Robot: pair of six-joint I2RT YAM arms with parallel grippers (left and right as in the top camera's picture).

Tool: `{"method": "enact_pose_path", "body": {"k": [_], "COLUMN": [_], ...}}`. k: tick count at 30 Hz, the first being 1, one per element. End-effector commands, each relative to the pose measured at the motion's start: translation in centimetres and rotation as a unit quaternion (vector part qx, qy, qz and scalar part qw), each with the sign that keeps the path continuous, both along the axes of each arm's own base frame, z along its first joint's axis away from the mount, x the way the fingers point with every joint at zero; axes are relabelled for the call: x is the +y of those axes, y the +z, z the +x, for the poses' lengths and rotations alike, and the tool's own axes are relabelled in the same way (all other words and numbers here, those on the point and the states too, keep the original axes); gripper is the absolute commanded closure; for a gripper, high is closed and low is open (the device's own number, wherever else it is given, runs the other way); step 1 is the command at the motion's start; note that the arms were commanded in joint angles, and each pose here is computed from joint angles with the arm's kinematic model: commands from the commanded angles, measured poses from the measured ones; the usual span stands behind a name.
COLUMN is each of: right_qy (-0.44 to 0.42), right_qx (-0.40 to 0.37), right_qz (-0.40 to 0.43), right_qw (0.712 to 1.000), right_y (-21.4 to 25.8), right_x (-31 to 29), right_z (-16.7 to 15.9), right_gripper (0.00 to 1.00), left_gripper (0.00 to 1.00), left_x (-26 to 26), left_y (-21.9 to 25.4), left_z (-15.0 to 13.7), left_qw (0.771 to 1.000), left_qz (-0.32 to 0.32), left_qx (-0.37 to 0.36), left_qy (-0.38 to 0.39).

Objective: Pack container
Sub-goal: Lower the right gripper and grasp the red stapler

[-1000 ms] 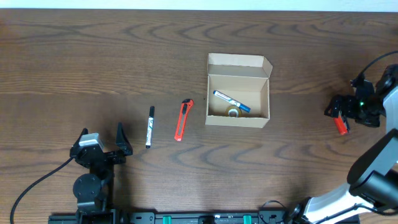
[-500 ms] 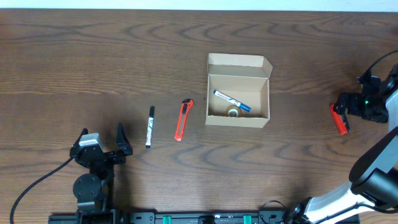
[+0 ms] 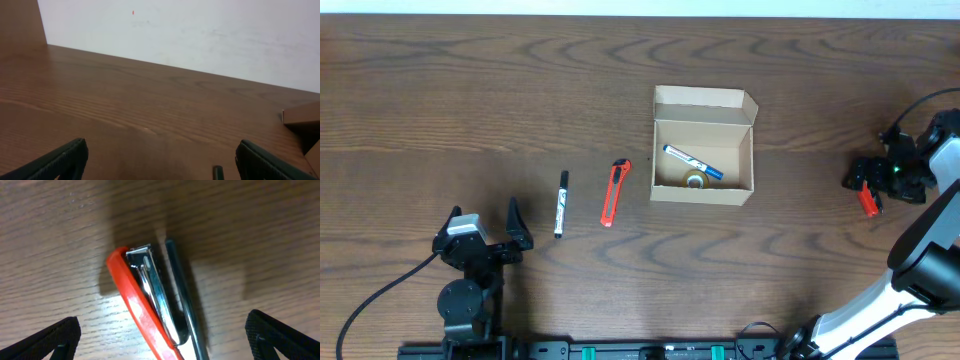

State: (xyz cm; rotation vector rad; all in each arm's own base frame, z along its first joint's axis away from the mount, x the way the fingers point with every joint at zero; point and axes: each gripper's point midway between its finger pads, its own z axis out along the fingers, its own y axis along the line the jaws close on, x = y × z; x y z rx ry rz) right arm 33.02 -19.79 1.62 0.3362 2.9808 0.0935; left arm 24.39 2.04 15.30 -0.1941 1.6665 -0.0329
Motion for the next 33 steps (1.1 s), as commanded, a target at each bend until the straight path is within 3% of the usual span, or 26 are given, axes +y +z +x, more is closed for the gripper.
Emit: {"method": "enact_pose_path", "body": {"k": [1,33], "right_qy": [0.004,-0.010], "right_qx": [-0.005,0.009], "right_qz": [0.003,0.019], "right_qw": [1.000,1.000], "right_y": [-0.1,-1.7], "right_x": [-0.1,0.6], "right_z": [0.2,-0.6], "right_gripper": [0.01,0.01], "left_gripper": [0.05,0.05], "left_x": [0.2,0.2], "left_y": [-1.8,-1.8], "left_z": [-0.1,-0.1], "left_qw": [1.000,1.000], "left_qz": [-0.001,-0.001], "left_qx": [0.027,0.027], "left_qy": [0.004,0.004]}}
